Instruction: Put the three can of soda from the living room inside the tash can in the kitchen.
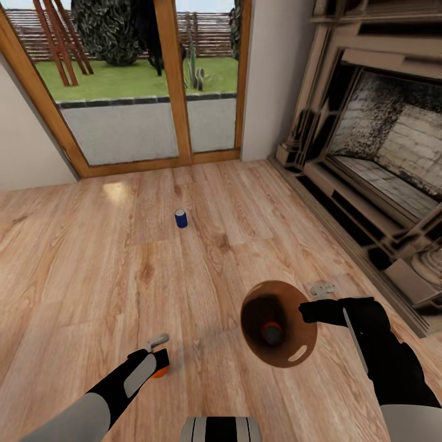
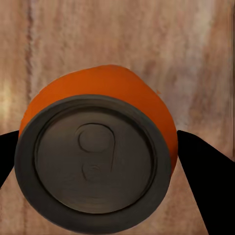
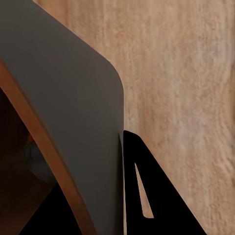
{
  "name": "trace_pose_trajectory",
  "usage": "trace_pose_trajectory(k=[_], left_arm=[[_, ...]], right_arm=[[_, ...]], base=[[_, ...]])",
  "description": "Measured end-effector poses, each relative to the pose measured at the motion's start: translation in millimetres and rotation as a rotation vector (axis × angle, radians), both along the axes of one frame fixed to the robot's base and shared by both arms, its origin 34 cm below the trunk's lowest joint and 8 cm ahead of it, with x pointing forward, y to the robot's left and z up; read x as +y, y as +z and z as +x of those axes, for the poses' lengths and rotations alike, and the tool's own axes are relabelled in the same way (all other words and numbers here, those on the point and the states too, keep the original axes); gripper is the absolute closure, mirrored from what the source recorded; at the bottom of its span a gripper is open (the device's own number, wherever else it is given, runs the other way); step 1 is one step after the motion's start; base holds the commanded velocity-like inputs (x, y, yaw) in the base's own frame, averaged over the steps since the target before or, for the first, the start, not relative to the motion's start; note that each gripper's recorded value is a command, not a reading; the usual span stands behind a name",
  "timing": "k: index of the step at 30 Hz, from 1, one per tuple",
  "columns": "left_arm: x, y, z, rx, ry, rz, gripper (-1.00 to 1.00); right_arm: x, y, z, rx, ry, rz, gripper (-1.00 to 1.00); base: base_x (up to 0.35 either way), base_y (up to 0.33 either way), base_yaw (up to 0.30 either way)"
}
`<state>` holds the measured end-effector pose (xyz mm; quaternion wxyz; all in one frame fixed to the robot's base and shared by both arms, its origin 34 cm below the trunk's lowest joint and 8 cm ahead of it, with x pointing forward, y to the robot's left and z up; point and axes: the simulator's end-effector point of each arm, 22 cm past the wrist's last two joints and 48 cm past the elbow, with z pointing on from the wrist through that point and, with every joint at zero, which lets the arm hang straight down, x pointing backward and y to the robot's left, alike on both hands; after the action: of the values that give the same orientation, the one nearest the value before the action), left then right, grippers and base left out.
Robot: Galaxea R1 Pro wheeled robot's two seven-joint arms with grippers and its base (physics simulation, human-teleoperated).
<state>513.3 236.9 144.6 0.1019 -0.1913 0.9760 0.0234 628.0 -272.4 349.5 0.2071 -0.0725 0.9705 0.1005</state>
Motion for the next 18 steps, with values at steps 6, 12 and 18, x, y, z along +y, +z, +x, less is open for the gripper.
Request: trace_pose_trajectory(k=[6, 12, 18], left_arm=[[-7.0, 16.8, 14.5, -0.049, -0.003, -0.013, 1.0], [-26.4, 71.4, 39.1, -0.189, -0.009, -0.032, 1.0], [-87.2, 195.3, 59.2, -0.408, -0.071, -0.159, 1.0]], right_arm=[[-5.2, -5.9, -7.5, 0.032, -0.011, -0.007, 1.0], [-3.4, 4.7, -5.9, 0.021, -0.016, 0.009, 1.0], [-3.4, 10.4, -7.0, 0.02, -0.018, 0.008, 1.0]], base=[[0.0, 0.0, 0.0], [0.0, 0.0, 0.0], [0.0, 0.0, 0.0]])
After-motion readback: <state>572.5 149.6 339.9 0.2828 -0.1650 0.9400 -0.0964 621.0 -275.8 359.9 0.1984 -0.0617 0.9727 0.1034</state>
